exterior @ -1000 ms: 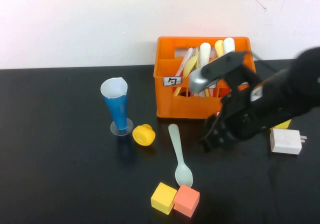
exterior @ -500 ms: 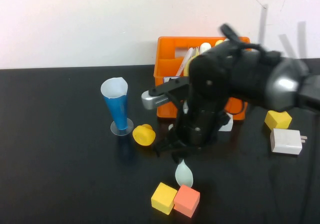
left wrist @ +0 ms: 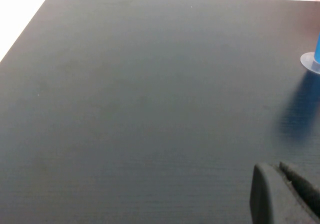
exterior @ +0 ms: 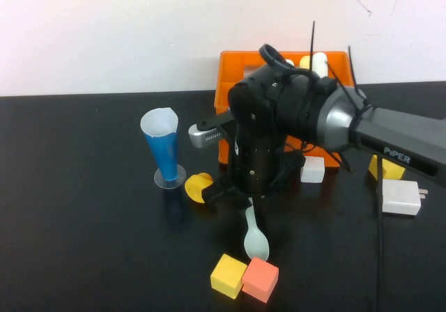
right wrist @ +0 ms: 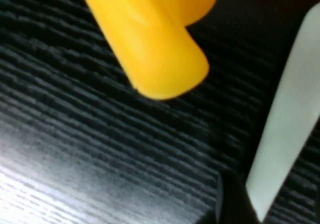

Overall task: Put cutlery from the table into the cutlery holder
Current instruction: Pick up the spoon, then place the spoon on the box

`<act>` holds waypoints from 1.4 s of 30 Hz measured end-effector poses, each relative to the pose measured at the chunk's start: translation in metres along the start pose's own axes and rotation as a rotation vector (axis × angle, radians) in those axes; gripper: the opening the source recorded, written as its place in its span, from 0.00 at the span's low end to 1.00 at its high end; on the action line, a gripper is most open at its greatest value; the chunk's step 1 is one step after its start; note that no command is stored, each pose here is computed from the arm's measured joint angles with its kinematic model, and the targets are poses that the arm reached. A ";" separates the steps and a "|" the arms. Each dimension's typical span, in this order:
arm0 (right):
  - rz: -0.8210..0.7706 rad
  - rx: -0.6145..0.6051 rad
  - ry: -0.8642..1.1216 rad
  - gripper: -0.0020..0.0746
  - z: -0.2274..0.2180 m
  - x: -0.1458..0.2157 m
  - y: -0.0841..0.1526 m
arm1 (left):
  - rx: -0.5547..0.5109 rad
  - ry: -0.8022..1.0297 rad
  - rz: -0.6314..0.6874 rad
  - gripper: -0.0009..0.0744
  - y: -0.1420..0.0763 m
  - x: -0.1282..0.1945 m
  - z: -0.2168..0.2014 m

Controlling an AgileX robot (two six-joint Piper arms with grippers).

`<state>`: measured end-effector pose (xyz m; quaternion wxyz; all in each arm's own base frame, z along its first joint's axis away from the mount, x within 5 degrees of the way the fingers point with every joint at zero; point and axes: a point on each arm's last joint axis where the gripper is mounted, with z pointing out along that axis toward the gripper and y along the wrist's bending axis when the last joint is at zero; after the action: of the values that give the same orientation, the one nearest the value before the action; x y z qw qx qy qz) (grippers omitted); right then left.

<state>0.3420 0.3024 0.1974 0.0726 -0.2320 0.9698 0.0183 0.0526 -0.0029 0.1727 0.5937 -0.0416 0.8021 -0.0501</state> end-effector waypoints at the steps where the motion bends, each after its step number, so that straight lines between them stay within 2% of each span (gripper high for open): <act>1: 0.000 0.002 0.006 0.46 0.002 0.000 0.000 | 0.000 0.000 0.000 0.01 0.000 0.000 0.000; 11: -0.045 0.018 0.071 0.45 0.016 0.003 0.000 | 0.000 0.000 0.000 0.01 0.000 0.000 0.000; 14: -0.067 0.021 0.088 0.37 0.016 0.005 0.000 | 0.000 0.000 0.000 0.01 0.000 0.000 0.000; 17: -0.108 0.039 0.099 0.21 0.015 0.008 0.004 | 0.000 0.000 0.000 0.01 0.000 0.000 0.000; 22: -0.144 0.040 0.025 0.19 0.004 0.020 0.013 | 0.000 0.000 0.000 0.01 0.000 0.000 0.000; 29: -0.064 -0.055 -0.245 0.19 -0.025 0.054 0.005 | 0.000 0.000 0.002 0.01 0.000 0.000 0.000; 36: -0.025 -0.252 -0.760 0.19 -0.077 0.083 -0.003 | 0.000 0.000 0.002 0.01 0.000 0.000 0.000; 42: -0.102 -0.344 -1.159 0.19 -0.109 0.078 0.000 | 0.000 0.000 0.002 0.01 0.000 0.000 0.000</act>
<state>0.2588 0.2604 0.2939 0.5511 -0.2387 0.7433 0.2946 0.0526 -0.0029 0.1727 0.5937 -0.0409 0.8021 -0.0495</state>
